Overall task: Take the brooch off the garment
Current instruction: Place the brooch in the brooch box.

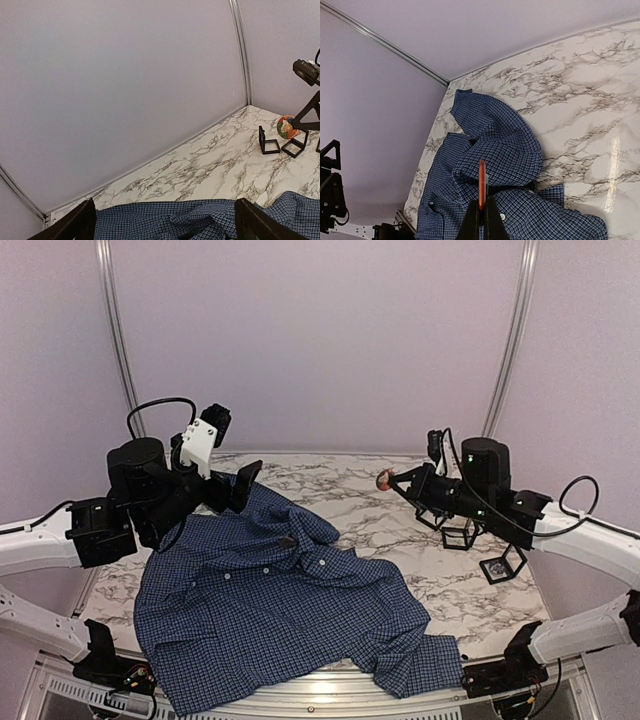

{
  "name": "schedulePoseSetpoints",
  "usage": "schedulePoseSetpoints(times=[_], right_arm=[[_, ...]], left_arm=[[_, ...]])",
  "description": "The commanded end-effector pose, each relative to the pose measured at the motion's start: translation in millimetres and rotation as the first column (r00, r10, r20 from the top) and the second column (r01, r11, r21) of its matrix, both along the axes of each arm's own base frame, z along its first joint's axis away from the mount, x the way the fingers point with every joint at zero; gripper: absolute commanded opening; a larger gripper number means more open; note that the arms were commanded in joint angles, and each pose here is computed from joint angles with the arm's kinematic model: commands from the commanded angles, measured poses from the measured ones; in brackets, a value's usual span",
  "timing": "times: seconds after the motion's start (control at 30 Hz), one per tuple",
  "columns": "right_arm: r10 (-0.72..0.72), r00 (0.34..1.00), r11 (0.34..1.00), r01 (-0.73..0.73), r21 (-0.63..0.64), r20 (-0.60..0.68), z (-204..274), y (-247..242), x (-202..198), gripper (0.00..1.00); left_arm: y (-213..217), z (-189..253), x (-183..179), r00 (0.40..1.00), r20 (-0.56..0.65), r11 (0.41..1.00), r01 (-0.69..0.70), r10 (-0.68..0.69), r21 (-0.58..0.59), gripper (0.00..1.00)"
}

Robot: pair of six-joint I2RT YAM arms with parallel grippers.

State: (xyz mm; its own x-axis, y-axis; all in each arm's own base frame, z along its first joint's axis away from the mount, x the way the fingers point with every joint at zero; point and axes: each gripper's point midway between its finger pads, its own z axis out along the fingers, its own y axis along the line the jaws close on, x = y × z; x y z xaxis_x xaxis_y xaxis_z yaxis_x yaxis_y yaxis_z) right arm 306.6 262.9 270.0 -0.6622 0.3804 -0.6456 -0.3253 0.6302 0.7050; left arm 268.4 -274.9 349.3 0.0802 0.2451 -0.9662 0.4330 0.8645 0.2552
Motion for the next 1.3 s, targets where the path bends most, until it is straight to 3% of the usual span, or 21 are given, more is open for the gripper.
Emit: schedulePoseSetpoints(times=[0.0,0.23,0.67,1.27], right_arm=[[-0.147,0.985,0.988,0.142,-0.057,-0.092,-32.2,-47.9,1.4,0.00],[-0.274,0.944,0.961,0.262,-0.089,-0.182,-78.8,-100.4,1.9,0.00],[-0.430,0.858,0.894,0.448,0.000,-0.281,-145.1,-176.3,25.2,0.00],[-0.545,0.749,0.816,0.578,-0.030,-0.377,-196.0,-218.8,38.9,0.00]], left_arm=[[2.8,2.7,-3.1,0.992,-0.089,0.992,0.077,-0.086,-0.097,0.99],[5.5,-3.7,-1.6,0.987,-0.121,0.988,0.092,-0.107,-0.121,0.99],[1.1,-10.8,0.9,0.981,-0.143,0.986,0.112,-0.130,-0.124,0.99],[2.5,-16.9,5.7,0.980,-0.156,0.988,0.105,-0.123,-0.115,0.99]])
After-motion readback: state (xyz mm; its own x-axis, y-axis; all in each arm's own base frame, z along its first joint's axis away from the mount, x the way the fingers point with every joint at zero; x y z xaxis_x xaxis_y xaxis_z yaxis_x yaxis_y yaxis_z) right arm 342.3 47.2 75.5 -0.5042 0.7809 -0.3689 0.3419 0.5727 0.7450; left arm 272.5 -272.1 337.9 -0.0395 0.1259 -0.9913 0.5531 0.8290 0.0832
